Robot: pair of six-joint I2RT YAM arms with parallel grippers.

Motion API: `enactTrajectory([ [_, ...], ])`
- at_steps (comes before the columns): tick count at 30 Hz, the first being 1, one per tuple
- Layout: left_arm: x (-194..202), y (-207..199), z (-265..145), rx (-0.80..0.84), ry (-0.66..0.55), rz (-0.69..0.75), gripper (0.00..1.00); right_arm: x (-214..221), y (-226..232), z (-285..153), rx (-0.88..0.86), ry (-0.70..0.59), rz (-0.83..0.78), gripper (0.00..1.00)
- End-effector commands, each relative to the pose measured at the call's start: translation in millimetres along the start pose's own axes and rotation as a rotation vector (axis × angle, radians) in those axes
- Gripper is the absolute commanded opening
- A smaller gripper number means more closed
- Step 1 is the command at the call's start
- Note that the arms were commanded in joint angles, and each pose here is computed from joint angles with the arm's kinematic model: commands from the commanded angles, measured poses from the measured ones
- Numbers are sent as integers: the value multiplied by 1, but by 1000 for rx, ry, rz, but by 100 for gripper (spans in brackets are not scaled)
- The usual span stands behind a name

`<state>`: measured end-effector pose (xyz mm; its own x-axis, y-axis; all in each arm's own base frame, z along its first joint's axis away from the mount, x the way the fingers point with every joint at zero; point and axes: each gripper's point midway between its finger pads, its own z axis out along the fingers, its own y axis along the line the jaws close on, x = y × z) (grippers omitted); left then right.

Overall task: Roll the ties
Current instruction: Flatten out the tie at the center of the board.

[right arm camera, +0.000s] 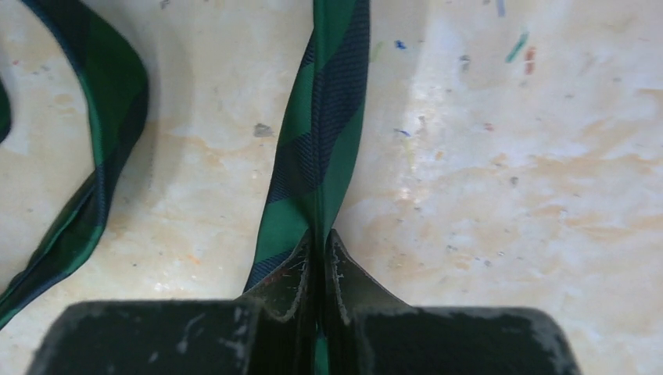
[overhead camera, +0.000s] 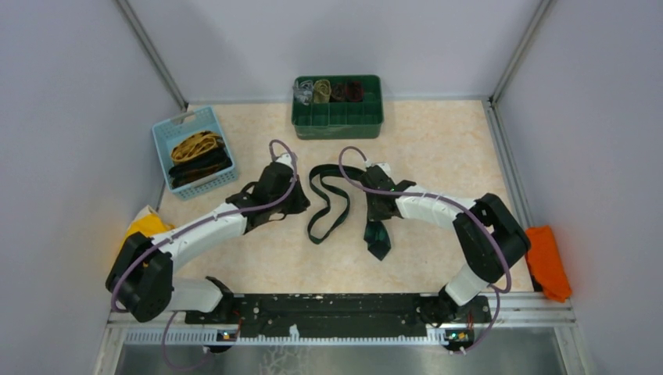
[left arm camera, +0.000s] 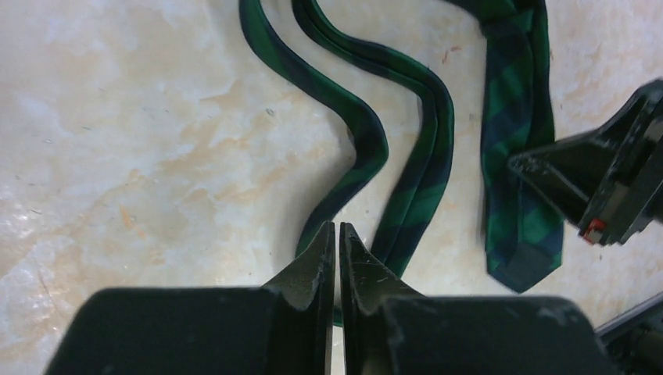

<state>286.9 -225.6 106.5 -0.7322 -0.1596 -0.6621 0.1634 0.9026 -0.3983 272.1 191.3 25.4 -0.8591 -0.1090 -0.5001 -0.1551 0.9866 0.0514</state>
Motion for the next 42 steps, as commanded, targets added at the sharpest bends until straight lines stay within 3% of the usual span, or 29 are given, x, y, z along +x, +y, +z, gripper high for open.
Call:
enactTrajectory([
  [1, 22, 2, -2, -69, 80, 82, 12, -24, -25, -17, 152, -51, -33, 0],
  [5, 52, 7, -7, -150, 179, 129, 20, -36, -43, -30, 194, -76, -18, 0],
  [11, 84, 1, -21, -208, 252, 235, 44, -45, -57, -38, 198, -93, -15, 0],
  [14, 93, -2, -21, -206, 266, 246, 52, -47, -54, -38, 181, -97, -17, 0],
  [30, 111, 17, 16, -324, 259, 289, 56, -44, -43, -31, 115, -90, -28, 0],
  [33, 113, 20, 21, -332, 258, 293, 52, -44, -42, -29, 114, -85, -32, 0],
  [34, 114, 21, 22, -335, 257, 295, 44, -43, -42, -28, 115, -82, -32, 0],
  [37, 116, 25, 26, -357, 251, 289, 0, -45, -42, -29, 114, -83, -36, 0],
  [42, 113, 28, 9, -366, 242, 230, 0, -51, -43, -33, 112, -83, -41, 0],
])
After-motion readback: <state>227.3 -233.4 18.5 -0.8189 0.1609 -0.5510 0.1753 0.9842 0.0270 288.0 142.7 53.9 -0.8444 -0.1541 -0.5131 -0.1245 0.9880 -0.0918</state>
